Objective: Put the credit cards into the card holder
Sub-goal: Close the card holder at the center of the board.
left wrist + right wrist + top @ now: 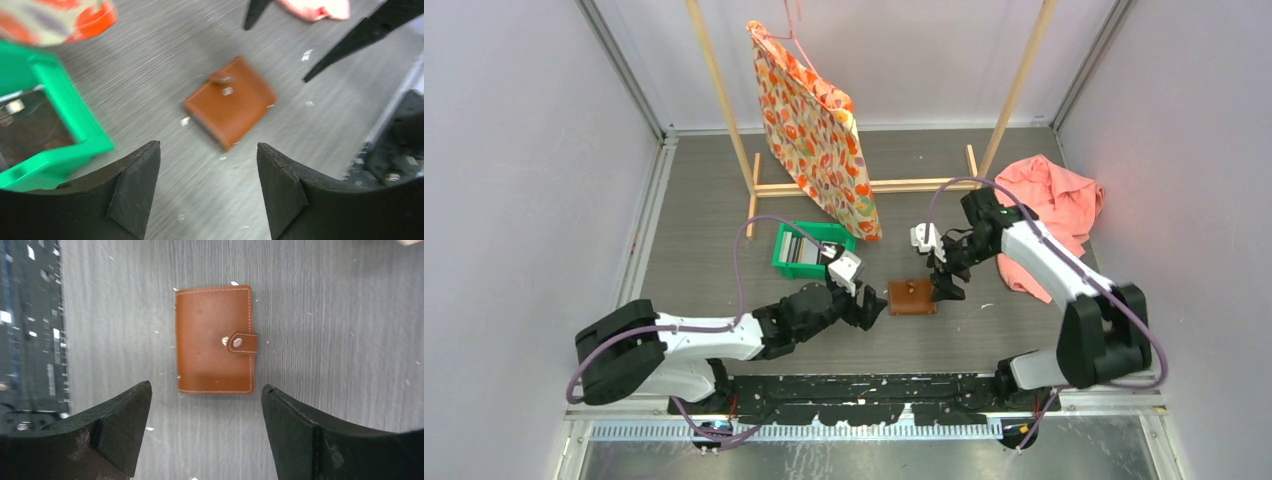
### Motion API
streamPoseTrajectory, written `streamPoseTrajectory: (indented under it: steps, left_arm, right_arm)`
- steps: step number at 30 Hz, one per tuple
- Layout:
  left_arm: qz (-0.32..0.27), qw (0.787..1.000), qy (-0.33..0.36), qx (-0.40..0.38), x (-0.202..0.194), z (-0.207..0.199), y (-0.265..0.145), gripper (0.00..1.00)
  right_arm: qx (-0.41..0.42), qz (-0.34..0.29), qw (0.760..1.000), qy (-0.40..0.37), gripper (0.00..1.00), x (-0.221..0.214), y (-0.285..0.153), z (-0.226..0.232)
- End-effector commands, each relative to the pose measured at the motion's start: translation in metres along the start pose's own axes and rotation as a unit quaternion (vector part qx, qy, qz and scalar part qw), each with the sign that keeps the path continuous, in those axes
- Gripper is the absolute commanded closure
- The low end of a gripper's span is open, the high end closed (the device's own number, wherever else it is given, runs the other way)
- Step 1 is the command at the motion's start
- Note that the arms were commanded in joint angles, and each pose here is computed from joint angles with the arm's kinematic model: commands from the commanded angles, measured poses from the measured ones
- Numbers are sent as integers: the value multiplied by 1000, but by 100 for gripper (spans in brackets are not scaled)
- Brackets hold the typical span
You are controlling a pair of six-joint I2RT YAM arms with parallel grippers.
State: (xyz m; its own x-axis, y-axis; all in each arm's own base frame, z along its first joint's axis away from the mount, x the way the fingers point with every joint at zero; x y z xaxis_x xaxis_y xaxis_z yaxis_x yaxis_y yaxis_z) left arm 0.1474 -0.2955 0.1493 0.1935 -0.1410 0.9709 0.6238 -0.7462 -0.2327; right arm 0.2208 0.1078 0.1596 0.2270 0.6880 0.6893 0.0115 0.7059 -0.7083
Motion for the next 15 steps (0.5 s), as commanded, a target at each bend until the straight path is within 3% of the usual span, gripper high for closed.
streamPoseTrajectory:
  steps: [1, 3, 7, 15]
  left_arm:
    - [15, 1000, 21, 15, -26, 23, 3, 32]
    - [6, 1000, 5, 19, -33, 24, 8, 35]
    - [-9, 1000, -7, 10, -44, 22, 19, 40]
    - [-34, 999, -15, 11, -59, 25, 23, 40]
  right_arm:
    - [0, -8, 993, -119, 17, 2, 29, -25]
    - [-15, 0, 990, -142, 17, 4, 41, -33]
    - [3, 27, 990, -139, 28, 6, 56, -40]
    - [1, 58, 991, -117, 42, -1, 74, -44]
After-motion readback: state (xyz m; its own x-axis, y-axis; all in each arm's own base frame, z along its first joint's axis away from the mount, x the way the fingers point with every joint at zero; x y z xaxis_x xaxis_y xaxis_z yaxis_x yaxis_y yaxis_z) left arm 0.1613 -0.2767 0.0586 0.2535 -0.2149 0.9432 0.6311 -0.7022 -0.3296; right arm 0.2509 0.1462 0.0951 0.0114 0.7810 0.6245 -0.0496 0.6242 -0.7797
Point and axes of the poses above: each gripper's point midway between its finger pads, its own y axis out along the fingers, its own z axis along the line the jaws close on, x = y × z, the point moved 6 cm from there along -y, back along the fingers, and after that the axes turned 12 degrees about y, right-handed, at the moved point
